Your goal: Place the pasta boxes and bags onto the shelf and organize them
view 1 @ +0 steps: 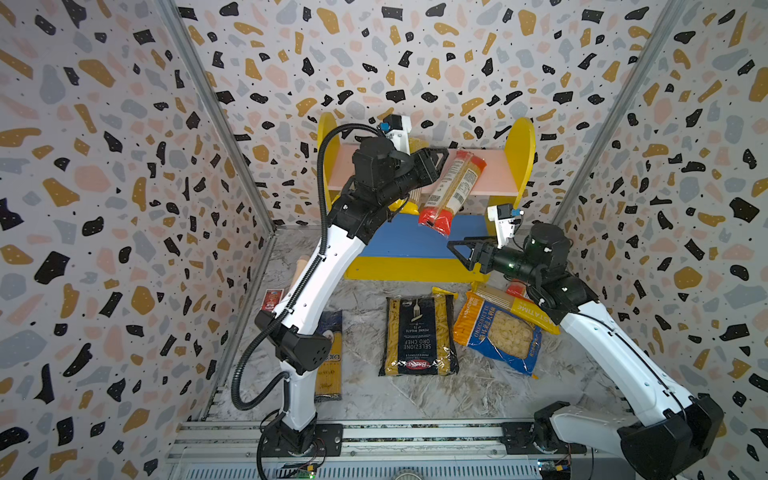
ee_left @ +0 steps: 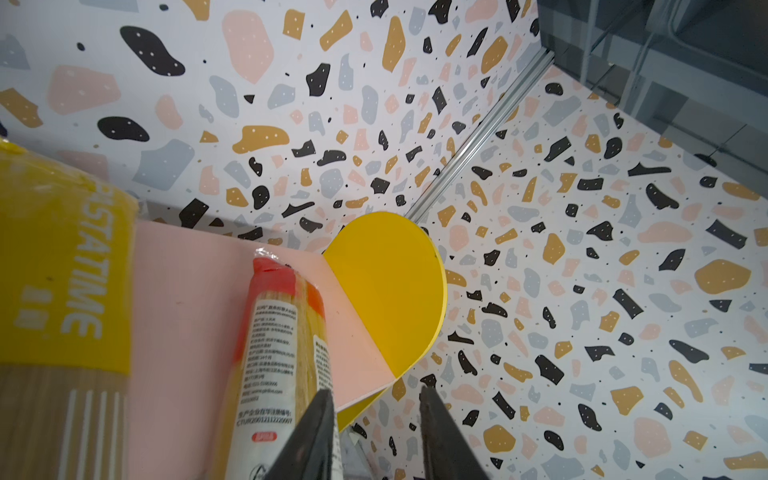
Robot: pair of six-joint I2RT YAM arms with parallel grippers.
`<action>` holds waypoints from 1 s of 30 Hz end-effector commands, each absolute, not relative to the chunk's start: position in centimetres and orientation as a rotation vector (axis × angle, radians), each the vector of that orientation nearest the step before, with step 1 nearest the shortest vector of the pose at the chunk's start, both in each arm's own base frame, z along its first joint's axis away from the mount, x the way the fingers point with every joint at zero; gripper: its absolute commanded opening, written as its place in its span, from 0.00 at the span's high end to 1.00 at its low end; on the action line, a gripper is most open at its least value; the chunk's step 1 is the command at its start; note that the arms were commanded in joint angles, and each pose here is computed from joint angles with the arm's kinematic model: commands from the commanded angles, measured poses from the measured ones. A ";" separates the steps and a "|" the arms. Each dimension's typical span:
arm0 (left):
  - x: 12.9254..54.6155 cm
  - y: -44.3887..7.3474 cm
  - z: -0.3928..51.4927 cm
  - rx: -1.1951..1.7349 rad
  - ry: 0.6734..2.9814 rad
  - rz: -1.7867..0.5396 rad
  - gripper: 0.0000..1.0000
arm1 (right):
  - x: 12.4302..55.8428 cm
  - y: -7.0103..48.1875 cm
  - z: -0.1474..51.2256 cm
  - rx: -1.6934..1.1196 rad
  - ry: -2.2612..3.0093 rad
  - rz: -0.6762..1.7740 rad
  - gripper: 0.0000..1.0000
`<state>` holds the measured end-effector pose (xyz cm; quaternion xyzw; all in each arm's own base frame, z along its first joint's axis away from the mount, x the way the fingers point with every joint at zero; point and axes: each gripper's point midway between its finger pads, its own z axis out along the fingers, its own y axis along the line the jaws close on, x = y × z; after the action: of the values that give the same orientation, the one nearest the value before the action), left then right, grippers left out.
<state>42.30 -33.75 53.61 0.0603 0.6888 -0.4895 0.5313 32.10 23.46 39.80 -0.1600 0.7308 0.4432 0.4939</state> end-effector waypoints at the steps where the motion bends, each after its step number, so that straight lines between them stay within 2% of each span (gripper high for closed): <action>1: 38.8 -31.7 56.7 0.193 1.562 -1.164 0.57 | 32.0 22.3 44.4 -0.392 1.688 0.989 0.14; 5: 36.9 -28.8 56.1 0.159 1.573 -1.076 0.44 | 32.8 21.5 47.8 -0.386 1.648 0.894 0.15; 8: 35.5 -27.4 55.2 0.144 1.589 -1.048 0.40 | 34.6 21.2 49.3 -0.374 1.668 0.803 0.15; 20: 30.4 -20.7 44.2 0.075 1.792 -0.809 0.38 | 41.2 23.2 48.2 -0.270 1.865 0.511 0.12; 30: 28.5 -19.7 44.1 0.114 1.790 -0.800 0.37 | 40.5 22.2 51.0 -0.202 1.821 0.417 0.10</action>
<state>28.92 -20.15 42.87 0.0366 0.7702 -0.3436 0.5360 42.41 24.28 47.98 -0.0995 0.7974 0.1982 0.5612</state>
